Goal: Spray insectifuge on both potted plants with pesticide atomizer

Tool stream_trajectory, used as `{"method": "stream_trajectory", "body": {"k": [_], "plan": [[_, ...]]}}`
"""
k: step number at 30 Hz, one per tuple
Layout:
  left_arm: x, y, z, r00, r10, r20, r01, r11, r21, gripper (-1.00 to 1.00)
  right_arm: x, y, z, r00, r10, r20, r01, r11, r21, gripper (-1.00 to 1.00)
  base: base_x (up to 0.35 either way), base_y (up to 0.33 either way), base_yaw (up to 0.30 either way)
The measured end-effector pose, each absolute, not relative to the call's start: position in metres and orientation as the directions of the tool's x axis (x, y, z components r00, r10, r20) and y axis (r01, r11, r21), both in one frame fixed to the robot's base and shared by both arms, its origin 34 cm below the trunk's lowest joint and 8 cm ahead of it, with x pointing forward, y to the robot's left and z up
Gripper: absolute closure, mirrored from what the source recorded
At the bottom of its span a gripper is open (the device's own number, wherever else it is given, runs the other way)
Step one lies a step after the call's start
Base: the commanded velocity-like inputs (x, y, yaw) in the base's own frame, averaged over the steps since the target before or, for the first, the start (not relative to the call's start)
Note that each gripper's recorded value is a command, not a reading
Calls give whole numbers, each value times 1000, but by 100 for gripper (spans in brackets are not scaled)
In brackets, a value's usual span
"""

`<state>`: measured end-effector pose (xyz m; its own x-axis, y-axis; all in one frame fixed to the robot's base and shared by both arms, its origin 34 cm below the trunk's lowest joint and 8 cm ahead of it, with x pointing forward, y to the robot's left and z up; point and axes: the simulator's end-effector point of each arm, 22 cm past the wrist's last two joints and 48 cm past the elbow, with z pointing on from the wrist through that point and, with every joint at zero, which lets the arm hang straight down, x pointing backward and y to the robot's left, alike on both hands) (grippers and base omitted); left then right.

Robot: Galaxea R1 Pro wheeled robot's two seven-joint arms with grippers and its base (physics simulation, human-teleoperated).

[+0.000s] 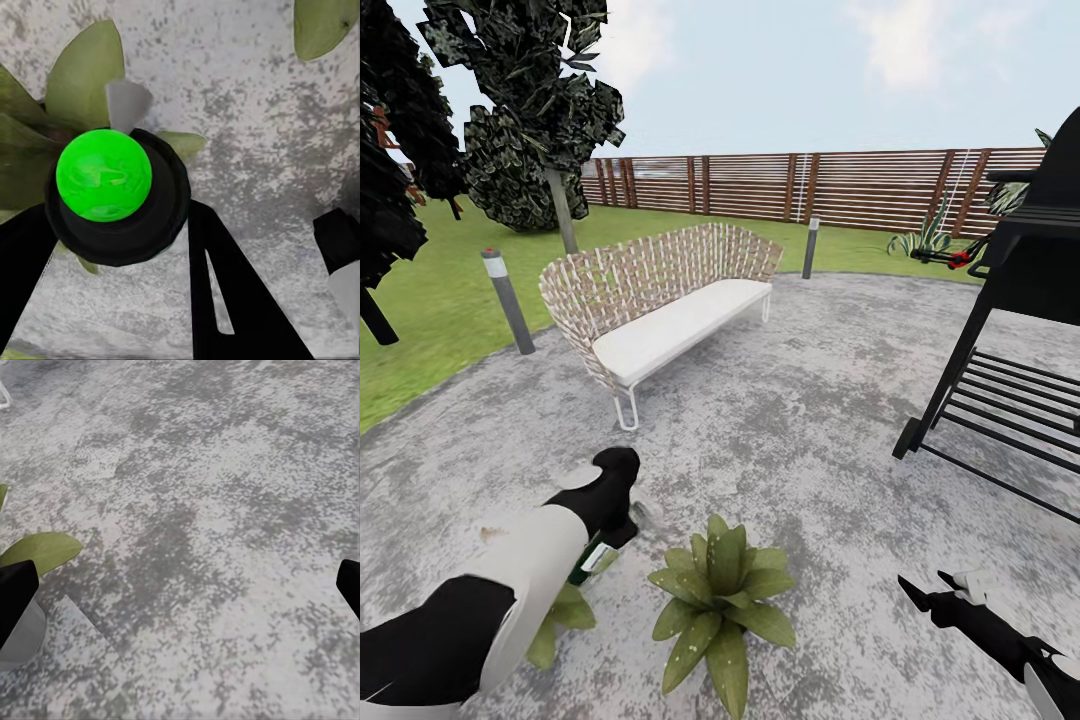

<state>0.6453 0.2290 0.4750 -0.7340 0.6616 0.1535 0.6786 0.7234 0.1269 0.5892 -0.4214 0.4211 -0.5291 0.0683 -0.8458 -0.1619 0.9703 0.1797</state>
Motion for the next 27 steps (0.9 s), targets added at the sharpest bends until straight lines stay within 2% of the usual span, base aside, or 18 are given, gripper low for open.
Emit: {"method": "stream_trajectory", "body": {"k": [12, 23, 27], "plan": [[638, 178, 474, -689, 712, 133, 724, 683, 97, 100, 590, -421, 422, -527, 67, -847, -163, 970, 178, -100, 0, 0, 0], [648, 188, 480, -689, 714, 130, 725, 675, 137, 100, 590, -421, 422, -527, 67, -847, -163, 970, 178, -100, 0, 0, 0], [646, 188, 478, -688, 714, 133, 726, 674, 136, 100, 590, -422, 422, -527, 66, -847, -163, 971, 177, -100, 0, 176, 0]]}}
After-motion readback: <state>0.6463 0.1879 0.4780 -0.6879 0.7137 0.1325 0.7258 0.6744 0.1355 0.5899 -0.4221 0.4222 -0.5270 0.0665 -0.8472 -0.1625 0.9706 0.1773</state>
